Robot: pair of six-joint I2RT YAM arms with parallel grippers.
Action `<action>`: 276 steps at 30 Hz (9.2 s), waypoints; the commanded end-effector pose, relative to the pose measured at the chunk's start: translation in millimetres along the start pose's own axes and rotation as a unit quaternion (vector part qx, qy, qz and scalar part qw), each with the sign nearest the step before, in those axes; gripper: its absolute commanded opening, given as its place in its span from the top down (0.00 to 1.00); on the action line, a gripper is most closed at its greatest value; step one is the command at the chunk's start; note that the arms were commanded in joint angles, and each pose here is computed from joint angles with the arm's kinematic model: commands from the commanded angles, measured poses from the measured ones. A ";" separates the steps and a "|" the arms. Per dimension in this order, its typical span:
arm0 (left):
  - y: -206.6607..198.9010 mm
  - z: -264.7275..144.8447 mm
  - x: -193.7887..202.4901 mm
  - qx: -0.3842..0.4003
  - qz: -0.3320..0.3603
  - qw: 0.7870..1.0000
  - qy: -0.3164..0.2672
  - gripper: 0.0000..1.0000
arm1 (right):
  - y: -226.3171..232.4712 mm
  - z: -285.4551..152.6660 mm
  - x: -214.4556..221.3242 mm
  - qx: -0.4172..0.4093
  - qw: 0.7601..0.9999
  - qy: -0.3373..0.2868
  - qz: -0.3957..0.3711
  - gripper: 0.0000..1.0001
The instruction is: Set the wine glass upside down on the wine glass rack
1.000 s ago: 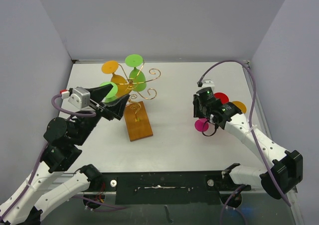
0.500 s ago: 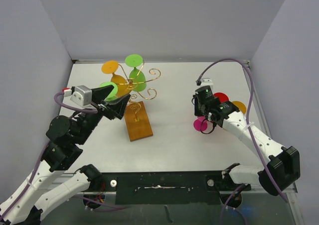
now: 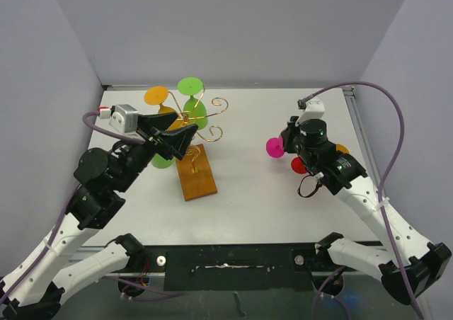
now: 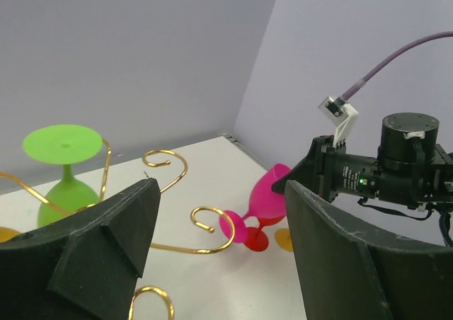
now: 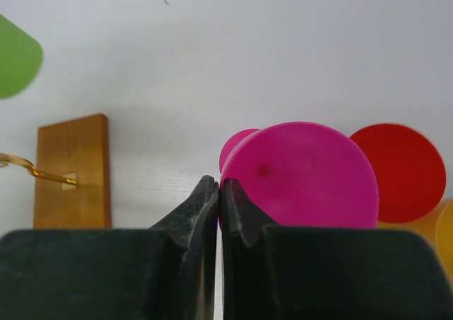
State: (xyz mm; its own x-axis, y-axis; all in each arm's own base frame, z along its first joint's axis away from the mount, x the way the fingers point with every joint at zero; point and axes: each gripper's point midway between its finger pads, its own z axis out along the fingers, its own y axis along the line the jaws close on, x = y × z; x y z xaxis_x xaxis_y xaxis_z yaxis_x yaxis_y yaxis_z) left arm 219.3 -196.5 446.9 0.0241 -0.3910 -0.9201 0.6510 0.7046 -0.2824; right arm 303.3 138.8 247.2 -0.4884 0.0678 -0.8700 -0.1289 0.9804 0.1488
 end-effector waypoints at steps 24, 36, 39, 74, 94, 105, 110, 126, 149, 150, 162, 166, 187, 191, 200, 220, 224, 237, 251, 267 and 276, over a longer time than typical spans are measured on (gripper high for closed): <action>-65.0 89.8 -95.4 0.132 -0.381 0.904 -0.144 0.43 | 105.1 -205.4 -230.4 -0.292 0.781 -0.544 0.097 1.00; -69.4 132.0 -75.7 0.118 -0.472 0.865 -0.122 0.43 | 138.2 -215.2 -207.6 -0.362 0.760 -0.538 0.055 1.00; -64.5 136.9 -66.6 0.094 -0.487 0.860 -0.118 0.43 | 143.1 -216.7 -204.2 -0.367 0.760 -0.535 0.047 1.00; -46.9 127.8 -94.7 0.087 -0.485 0.842 -0.221 0.98 | 152.6 -214.9 -169.2 -0.428 0.771 -0.462 0.092 0.97; -96.6 92.1 -100.1 0.215 -0.110 0.937 -0.254 1.00 | 95.6 -201.6 -139.0 -0.322 0.866 -0.374 0.083 0.34; -124.0 76.6 -64.7 0.300 0.166 0.907 -0.245 1.00 | 113.9 -216.7 -188.6 -0.339 0.858 -0.342 0.178 0.33; -122.9 76.9 -57.7 0.300 0.214 0.898 -0.242 1.00 | 145.6 -214.8 -202.1 -0.381 0.847 -0.306 0.209 0.34; -117.9 87.1 -40.3 0.294 0.228 0.900 -0.227 1.00 | 159.1 -206.8 -202.2 -0.402 0.832 -0.294 0.246 0.56; -102.3 98.7 -37.7 0.250 0.225 0.913 -0.230 1.00 | 148.5 -223.6 -204.2 -0.418 0.809 -0.337 0.238 0.56; -101.8 99.6 -36.0 0.250 0.227 0.914 -0.227 1.00 | 149.9 -224.1 -204.5 -0.421 0.809 -0.337 0.235 0.56; -107.1 97.9 -30.7 0.268 0.233 0.909 -0.218 1.00 | 169.2 -219.8 -205.2 -0.442 0.810 -0.306 0.235 0.57; -109.4 98.2 -26.2 0.278 0.234 0.907 -0.211 1.00 | 176.5 -213.3 -204.0 -0.443 0.814 -0.290 0.239 0.65; -37.2 71.8 -42.1 0.082 0.167 0.962 -0.201 0.45 | 141.1 -169.7 -217.7 -0.314 0.842 -0.295 0.326 1.00; -4.0 47.8 -59.4 -0.012 0.145 0.970 -0.196 0.44 | 139.0 -145.2 -220.3 -0.298 0.852 -0.284 0.323 1.00; 80.9 -29.0 -56.4 -0.234 0.136 0.950 -0.157 0.44 | 152.3 -72.3 -220.5 -0.281 0.879 -0.236 0.304 1.00; 108.1 -89.3 -52.3 -0.289 0.129 0.927 -0.201 0.44 | 205.0 -5.3 -195.4 -0.324 0.894 -0.144 0.275 1.00; 106.4 -91.7 -53.0 -0.283 0.122 0.929 -0.206 0.44 | 211.1 -5.3 -190.4 -0.334 0.895 -0.128 0.265 1.00; 107.3 -90.9 -50.4 -0.284 0.119 0.929 -0.204 0.44 | 229.3 -10.7 -179.6 -0.372 0.892 -0.089 0.239 1.00; 109.3 -91.4 -49.0 -0.289 0.118 0.927 -0.206 0.44 | 241.4 -11.6 -161.7 -0.364 0.904 -0.040 0.218 1.00; 109.1 -94.4 -53.0 -0.290 0.110 0.926 -0.215 0.44 | 230.9 -33.6 -150.1 -0.358 0.905 -0.030 0.228 1.00; 108.7 -91.7 -51.1 -0.288 0.109 0.927 -0.213 0.44 | 218.3 -36.7 -146.0 -0.343 0.908 -0.041 0.237 1.00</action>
State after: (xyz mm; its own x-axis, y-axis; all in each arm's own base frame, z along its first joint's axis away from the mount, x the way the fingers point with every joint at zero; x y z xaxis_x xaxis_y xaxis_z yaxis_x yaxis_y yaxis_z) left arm 223.4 -48.9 426.0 0.4529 -0.2735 -0.8486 0.0673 0.9595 -0.2734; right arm 320.6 343.4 391.0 -0.6244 0.4347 -0.6490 -0.3978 0.5380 0.7431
